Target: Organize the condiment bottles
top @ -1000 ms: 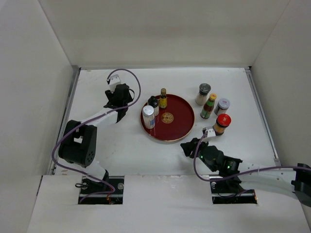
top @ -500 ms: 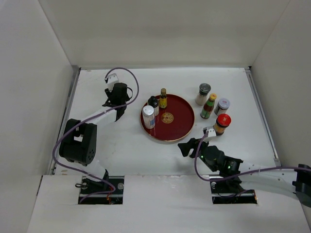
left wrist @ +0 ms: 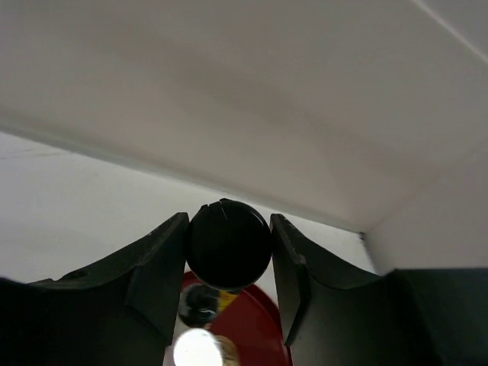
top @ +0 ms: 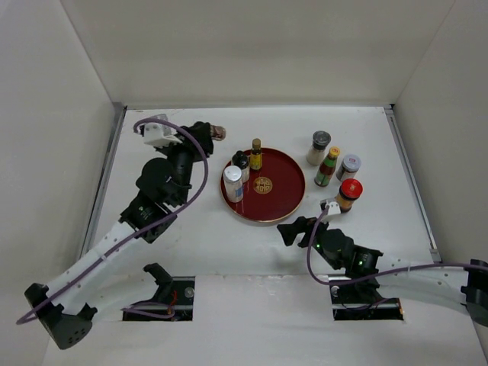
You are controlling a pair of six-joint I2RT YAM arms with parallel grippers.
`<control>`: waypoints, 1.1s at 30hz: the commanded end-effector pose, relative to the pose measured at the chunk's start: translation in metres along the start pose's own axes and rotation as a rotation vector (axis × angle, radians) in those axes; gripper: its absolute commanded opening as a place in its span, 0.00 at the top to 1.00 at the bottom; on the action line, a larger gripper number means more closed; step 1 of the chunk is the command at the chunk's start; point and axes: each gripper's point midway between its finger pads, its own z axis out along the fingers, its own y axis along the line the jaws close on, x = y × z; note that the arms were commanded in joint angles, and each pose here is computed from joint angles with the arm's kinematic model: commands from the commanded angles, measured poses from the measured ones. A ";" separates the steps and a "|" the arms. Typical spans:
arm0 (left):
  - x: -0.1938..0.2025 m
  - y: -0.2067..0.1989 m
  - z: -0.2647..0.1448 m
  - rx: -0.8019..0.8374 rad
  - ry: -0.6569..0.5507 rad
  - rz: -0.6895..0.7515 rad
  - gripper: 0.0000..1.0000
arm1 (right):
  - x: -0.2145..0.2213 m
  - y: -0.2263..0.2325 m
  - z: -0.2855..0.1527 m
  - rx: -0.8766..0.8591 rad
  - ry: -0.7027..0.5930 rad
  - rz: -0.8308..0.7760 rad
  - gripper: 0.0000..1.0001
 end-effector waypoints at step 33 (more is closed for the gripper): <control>0.301 -0.016 -0.066 0.138 0.488 0.360 0.70 | -0.025 -0.011 -0.007 0.054 -0.126 0.091 0.00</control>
